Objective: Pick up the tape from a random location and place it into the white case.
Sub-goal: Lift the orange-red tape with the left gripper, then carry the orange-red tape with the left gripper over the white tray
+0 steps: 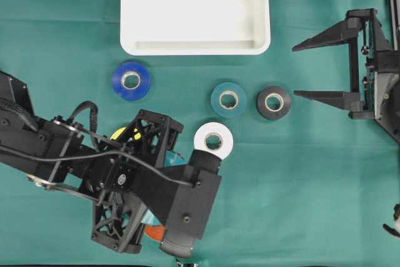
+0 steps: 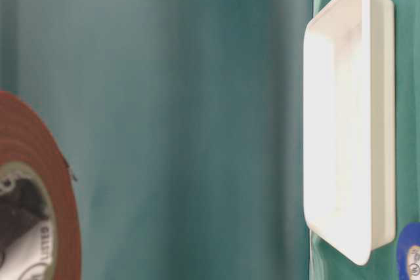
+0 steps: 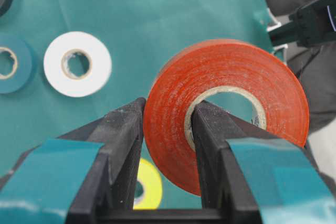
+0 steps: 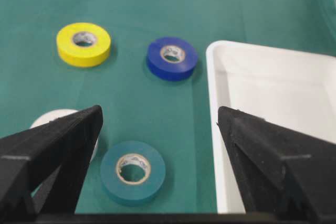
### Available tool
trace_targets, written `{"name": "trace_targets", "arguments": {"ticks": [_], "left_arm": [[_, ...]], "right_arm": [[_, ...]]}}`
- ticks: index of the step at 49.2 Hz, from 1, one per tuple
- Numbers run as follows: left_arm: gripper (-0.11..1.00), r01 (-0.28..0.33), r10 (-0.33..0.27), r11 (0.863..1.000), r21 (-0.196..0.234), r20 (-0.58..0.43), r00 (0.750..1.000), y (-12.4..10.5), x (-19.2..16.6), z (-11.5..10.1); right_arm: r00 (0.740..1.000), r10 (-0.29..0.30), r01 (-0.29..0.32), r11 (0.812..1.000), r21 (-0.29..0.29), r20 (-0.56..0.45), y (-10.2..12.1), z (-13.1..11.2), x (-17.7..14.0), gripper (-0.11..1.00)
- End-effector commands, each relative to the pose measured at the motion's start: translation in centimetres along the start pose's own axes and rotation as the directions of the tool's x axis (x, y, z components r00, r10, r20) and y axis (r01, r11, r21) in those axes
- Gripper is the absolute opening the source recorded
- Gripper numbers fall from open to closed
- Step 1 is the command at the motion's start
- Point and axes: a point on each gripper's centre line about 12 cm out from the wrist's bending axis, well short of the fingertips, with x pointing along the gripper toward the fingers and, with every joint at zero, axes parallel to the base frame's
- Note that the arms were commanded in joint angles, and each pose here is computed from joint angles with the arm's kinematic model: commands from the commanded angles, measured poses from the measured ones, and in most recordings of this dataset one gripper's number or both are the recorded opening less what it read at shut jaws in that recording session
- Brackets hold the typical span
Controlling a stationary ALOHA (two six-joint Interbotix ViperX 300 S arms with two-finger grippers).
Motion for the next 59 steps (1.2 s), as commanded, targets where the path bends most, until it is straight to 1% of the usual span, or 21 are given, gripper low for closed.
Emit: {"name": "trace_targets", "arguments": {"ticks": [1, 11, 17, 22, 26, 33, 38, 42, 50, 51, 59], "left_arm": [[0.24, -0.001, 0.001, 1.000, -0.001, 0.072, 0.997, 0.1, -2.6, 1.0], [0.24, -0.015, 0.016, 1.000, -0.011, 0.071, 0.997, 0.8, -2.6, 0.9], [0.24, -0.032, 0.034, 0.999, -0.033, 0.069, 0.997, 2.0, -2.8, 0.7], [0.24, -0.053, 0.057, 0.997, -0.060, 0.059, 0.997, 3.6, -2.8, 0.3], [0.24, -0.075, 0.080, 0.993, -0.091, 0.047, 0.996, 5.2, -2.7, -0.3], [0.24, -0.117, 0.123, 0.981, -0.152, 0.026, 0.992, 8.1, -3.0, -1.6], [0.24, -0.151, 0.156, 0.968, -0.201, 0.008, 0.988, 10.4, -3.3, -2.9], [0.24, -0.179, 0.183, 0.954, -0.241, -0.004, 0.983, 12.3, -3.8, -3.8], [0.24, -0.232, 0.233, 0.920, -0.317, -0.035, 0.972, 15.6, -4.7, -6.0], [0.24, -0.241, 0.242, 0.913, -0.329, -0.038, 0.970, 16.1, -5.0, -6.3], [0.24, -0.283, 0.282, 0.875, -0.392, -0.063, 0.957, 18.7, -6.0, -8.2]], "right_arm": [[1.000, -0.001, 0.001, 1.000, 0.002, 0.028, 0.0, 1.1, 0.1, 0.90], [1.000, -0.001, 0.001, 1.000, 0.000, 0.026, 0.0, 1.1, 0.1, 0.90], [1.000, -0.001, 0.001, 1.000, 0.000, 0.021, 0.0, 1.1, 0.1, 0.90], [1.000, -0.001, 0.001, 1.000, -0.001, 0.015, 0.0, 0.9, 0.1, 0.90], [1.000, -0.002, 0.002, 1.000, 0.000, 0.014, 0.0, 0.9, 0.1, 0.90], [1.000, -0.002, 0.002, 1.000, -0.001, 0.006, 0.0, 0.8, 0.1, 0.90], [1.000, -0.002, 0.002, 1.000, -0.001, 0.000, 0.0, 0.8, 0.1, 0.90], [1.000, -0.002, 0.002, 1.000, 0.000, -0.002, 0.0, 0.7, 0.1, 0.90], [1.000, -0.002, 0.002, 1.000, -0.001, -0.003, 0.0, 0.7, 0.1, 0.90], [1.000, -0.002, 0.002, 1.000, -0.001, -0.003, 0.0, 0.7, 0.1, 0.90], [1.000, -0.002, 0.002, 1.000, 0.000, -0.003, 0.0, 0.7, 0.1, 0.90]]}}
